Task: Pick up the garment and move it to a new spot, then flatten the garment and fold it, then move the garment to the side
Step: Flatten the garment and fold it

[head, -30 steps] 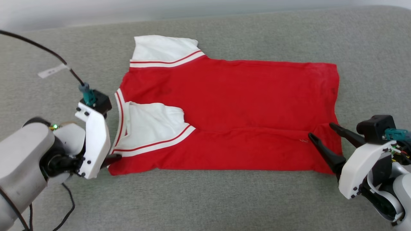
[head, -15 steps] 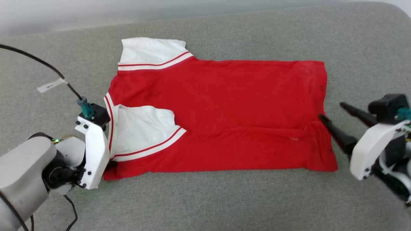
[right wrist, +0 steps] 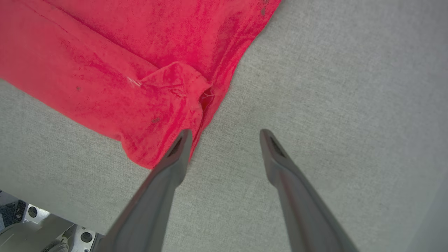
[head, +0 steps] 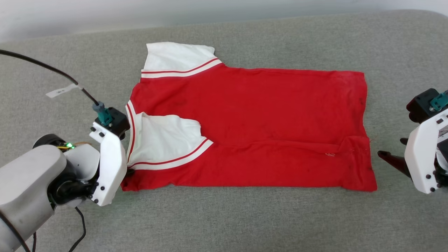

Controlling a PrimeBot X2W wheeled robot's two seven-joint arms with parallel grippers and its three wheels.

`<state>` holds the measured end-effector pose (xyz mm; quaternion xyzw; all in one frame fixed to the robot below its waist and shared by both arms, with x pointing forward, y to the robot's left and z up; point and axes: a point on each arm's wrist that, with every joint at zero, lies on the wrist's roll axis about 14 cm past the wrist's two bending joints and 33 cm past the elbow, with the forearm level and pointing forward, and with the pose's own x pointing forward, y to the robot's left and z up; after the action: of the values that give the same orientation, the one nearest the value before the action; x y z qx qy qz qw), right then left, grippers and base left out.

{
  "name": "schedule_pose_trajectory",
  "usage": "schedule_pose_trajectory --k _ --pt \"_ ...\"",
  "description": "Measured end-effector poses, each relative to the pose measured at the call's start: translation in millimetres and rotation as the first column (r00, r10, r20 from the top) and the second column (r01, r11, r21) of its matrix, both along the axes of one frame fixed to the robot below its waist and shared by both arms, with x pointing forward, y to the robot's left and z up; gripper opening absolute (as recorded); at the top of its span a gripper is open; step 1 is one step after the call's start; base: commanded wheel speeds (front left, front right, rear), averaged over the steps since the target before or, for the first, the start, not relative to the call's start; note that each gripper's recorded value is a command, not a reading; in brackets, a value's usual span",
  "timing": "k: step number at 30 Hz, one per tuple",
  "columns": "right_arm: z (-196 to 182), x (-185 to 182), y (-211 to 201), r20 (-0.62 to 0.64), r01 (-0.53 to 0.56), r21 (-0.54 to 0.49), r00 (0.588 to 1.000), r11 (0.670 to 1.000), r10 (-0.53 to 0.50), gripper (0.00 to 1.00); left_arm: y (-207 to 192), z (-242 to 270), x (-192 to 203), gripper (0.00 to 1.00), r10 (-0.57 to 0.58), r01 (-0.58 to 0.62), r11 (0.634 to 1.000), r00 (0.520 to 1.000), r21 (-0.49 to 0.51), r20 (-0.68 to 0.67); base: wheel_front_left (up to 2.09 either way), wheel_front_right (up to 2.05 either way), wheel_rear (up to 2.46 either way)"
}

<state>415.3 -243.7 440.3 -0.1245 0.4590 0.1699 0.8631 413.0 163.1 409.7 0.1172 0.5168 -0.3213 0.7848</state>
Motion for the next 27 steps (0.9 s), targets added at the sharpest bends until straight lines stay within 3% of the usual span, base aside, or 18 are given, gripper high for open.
schedule_pose_trajectory --k 10,17,18,19,27 --pt "-65.8 -12.7 35.1 -0.176 0.065 0.116 0.983 0.991 -0.043 1.0 -2.6 -10.7 3.4 0.0 -0.011 0.011 1.0 1.0 -0.009 -0.006 0.0 0.0 0.0" --pt "-81.7 -16.1 40.9 -0.188 0.079 0.134 0.981 0.988 -0.053 1.0 0.4 -15.2 2.8 0.0 -0.001 0.001 1.0 1.0 -0.01 -0.012 0.0 0.0 0.0" --pt "-80.8 -15.8 40.5 -0.179 0.082 0.139 0.982 0.987 -0.056 0.21 0.3 -14.9 2.4 0.0 0.0 0.0 1.0 1.0 -0.011 -0.011 0.0 0.0 0.0" --pt "-80.0 -16.3 40.5 -0.17 0.079 0.14 0.984 0.987 -0.055 0.0 0.3 -14.6 2.0 0.0 0.005 -0.006 1.0 1.0 -0.016 -0.01 0.0 0.0 0.0" --pt "-48.9 -14.0 27.8 -0.047 0.033 0.133 0.999 0.991 -0.027 0.0 2.1 -1.3 -14.3 0.0 0.017 -0.017 0.999 1.0 -0.045 0.011 0.0 0.0 0.0"
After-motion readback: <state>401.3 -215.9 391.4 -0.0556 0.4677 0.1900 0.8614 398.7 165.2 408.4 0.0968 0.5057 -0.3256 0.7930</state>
